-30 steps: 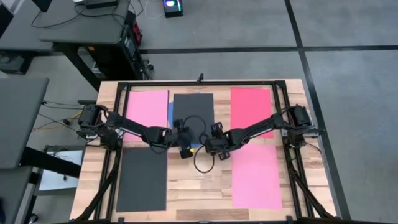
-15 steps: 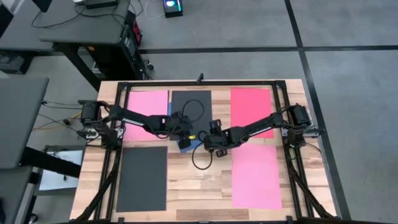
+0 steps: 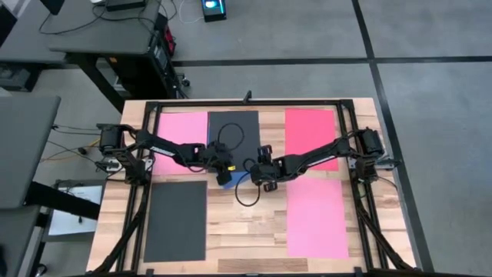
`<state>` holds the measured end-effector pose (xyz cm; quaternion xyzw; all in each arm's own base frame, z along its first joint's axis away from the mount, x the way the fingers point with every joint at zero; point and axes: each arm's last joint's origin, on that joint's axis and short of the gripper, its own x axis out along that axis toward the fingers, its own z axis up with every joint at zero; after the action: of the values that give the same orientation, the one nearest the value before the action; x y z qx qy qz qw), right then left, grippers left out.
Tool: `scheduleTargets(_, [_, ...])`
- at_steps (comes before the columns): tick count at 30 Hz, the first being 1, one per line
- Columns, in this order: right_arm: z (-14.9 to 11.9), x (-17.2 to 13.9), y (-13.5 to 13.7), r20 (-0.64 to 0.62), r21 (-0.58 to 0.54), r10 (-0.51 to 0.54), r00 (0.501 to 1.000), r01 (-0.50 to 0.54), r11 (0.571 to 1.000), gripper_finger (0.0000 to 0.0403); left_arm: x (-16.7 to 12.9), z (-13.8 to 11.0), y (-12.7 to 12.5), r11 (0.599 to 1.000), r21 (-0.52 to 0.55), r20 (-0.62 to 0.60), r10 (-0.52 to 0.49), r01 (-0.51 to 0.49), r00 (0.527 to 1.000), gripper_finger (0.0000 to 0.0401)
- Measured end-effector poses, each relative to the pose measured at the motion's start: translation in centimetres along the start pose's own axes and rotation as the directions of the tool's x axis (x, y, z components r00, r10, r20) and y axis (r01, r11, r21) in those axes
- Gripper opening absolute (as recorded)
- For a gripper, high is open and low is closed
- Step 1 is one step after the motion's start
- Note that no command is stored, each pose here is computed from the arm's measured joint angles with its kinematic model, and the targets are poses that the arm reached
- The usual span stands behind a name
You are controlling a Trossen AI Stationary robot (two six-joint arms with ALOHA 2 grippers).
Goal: Organize paper
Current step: Move the black paper to the bottom middle of the table
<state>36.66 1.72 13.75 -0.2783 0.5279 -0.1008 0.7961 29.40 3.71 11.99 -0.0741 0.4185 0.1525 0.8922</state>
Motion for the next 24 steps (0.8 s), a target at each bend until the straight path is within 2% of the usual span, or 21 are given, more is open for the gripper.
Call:
scheduleTargets(8, [-0.35,0.18,-0.28,-0.03,-0.038,-0.006,1.0,0.005,0.999,0.0177,0.0,-0.02,-0.03,1.0,-0.005,-0.001,-0.007,0.007,1.0,0.0])
scheduleTargets(12, [-0.79,0.14,0.04,-0.062,-0.092,0.055,0.997,-0.061,0.994,0.0177,0.0,-0.03,-0.03,1.0,-0.006,-0.002,-0.007,0.007,1.0,0.0])
scheduleTargets(24, [-0.5,0.11,0.26,-0.017,-0.082,0.132,0.991,-0.133,0.988,0.0177,0.01,-0.03,-0.03,1.0,-0.006,-0.001,-0.008,0.008,1.0,0.0])
